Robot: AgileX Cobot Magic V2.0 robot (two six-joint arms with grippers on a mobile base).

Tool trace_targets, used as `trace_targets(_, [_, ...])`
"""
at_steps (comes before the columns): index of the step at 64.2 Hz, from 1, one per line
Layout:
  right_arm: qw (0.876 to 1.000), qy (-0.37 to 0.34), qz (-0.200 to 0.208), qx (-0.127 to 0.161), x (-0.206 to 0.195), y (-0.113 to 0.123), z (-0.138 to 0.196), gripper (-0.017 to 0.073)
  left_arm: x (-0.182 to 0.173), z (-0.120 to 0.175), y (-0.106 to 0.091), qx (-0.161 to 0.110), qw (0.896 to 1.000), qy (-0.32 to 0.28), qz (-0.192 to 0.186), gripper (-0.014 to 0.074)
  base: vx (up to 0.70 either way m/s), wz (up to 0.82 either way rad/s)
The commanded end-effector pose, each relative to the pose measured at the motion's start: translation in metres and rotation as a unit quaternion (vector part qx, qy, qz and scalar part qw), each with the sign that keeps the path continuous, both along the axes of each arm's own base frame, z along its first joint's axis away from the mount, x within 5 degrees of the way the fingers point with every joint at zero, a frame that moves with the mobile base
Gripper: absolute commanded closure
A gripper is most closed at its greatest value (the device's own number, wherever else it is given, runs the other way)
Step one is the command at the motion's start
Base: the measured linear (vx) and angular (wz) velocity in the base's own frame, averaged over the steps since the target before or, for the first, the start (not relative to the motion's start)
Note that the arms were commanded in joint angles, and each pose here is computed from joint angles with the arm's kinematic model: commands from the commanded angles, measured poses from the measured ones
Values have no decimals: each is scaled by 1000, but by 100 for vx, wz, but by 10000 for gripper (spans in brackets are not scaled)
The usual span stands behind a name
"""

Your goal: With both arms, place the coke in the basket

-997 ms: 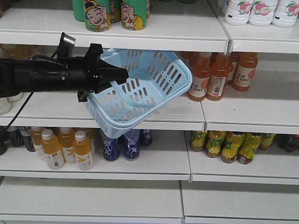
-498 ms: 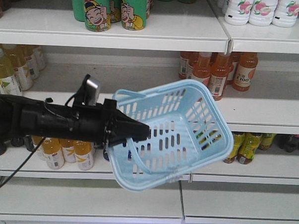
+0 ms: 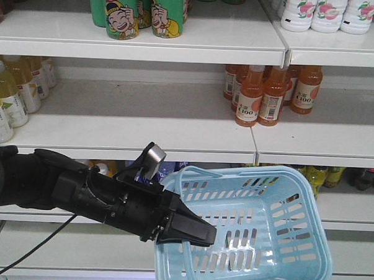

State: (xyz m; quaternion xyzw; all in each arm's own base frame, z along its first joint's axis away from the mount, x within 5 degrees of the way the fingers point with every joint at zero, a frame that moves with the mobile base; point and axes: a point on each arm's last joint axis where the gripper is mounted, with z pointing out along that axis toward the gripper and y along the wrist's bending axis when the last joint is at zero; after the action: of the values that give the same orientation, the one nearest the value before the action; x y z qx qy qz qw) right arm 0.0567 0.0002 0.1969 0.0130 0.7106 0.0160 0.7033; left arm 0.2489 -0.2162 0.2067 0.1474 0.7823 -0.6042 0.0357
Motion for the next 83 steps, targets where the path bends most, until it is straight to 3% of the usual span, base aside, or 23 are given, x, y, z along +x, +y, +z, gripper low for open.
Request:
trace_targets(1, [999,-35,-1,-7,-1,0,2,568,-10,32,-7,-77,997,-14,-24,601,0,0])
trace_targets(20, [999,-35,-1,-7,-1,0,2,568,-22,34,-23,-85,996,-4,-40,601,0,0])
trace_targets(43, [999,-35,-1,-7,-1,0,2,568,-23,26,-22,-48,998,12,-32,601,0,0])
trace_targets(53, [999,-35,-1,-7,-1,0,2,568,-34,0,-13,-8,999,42,-11,601,0,0])
trace_targets(58, [999,-35,-1,-7,-1,0,2,568,-42,-10,-8,-2,999,41,-14,601,0,0])
trace_targets(72, [999,-35,-1,-7,-1,0,2,568,-38,-19,12,-9,999,49,12,601,0,0])
trace_targets(83, [999,-35,-1,-7,-1,0,2,568,-34,-15,21,-44,997,61,25,601,0,0])
